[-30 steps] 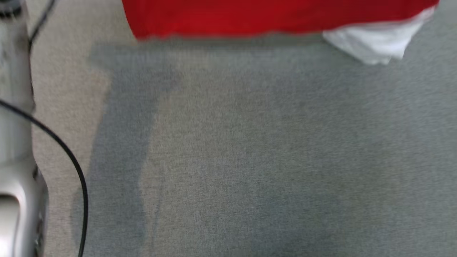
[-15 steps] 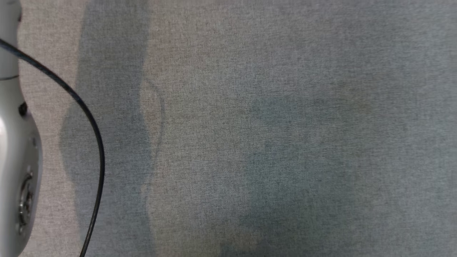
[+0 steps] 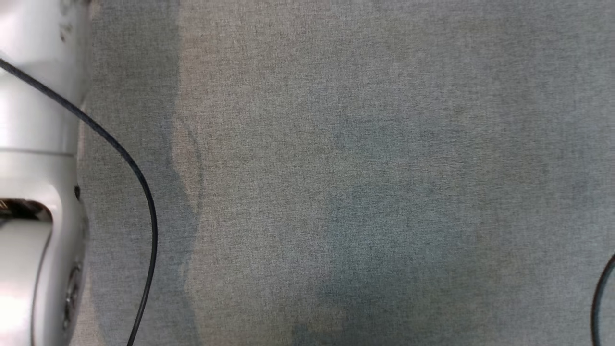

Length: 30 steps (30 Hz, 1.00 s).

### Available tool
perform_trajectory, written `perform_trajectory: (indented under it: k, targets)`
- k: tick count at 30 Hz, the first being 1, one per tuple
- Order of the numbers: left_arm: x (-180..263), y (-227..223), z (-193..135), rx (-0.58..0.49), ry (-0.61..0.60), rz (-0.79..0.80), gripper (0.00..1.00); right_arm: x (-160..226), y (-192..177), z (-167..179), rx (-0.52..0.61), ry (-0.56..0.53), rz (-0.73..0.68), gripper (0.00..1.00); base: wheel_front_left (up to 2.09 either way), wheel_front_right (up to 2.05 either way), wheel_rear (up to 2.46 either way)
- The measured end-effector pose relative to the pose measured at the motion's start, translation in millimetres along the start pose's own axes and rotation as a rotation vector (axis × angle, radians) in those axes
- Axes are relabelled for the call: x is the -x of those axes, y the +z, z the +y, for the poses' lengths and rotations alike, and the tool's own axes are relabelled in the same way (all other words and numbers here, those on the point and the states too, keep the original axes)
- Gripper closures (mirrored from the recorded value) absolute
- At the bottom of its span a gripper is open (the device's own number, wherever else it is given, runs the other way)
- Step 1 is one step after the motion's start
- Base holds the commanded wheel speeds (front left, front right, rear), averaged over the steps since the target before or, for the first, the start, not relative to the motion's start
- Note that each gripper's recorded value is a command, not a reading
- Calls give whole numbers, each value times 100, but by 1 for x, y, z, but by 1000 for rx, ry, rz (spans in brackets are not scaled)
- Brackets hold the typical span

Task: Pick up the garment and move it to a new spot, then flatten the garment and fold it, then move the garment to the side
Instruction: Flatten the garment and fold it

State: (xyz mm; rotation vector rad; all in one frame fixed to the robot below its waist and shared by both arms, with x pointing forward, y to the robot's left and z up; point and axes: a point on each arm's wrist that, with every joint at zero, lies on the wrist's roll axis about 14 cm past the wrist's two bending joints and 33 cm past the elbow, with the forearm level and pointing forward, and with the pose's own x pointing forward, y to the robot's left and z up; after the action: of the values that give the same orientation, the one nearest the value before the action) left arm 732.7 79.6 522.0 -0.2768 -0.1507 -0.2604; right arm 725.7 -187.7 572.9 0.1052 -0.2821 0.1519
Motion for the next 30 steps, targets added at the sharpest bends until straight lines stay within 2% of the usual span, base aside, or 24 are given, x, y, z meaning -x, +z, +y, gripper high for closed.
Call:
perform_trajectory:
  k: [4,12,16,25,30]
  targets:
    - [17,-16,-4,-39,-21,51,100,24,-24,4,-11,7,76,100,0,0,0]
    - [61,-38,-18,-163,-97,154,100,68,-37,3,-26,0,179,100,0,0,0]
    - [97,-59,-31,-234,-154,260,100,110,-60,5,-21,1,315,100,0,0,0]
    - [161,-82,-25,-411,-214,443,100,176,-66,-21,-62,-93,492,100,0,0,0]
    - [188,-85,-27,-455,-230,504,100,213,-69,-24,-93,-120,589,100,0,0,0]
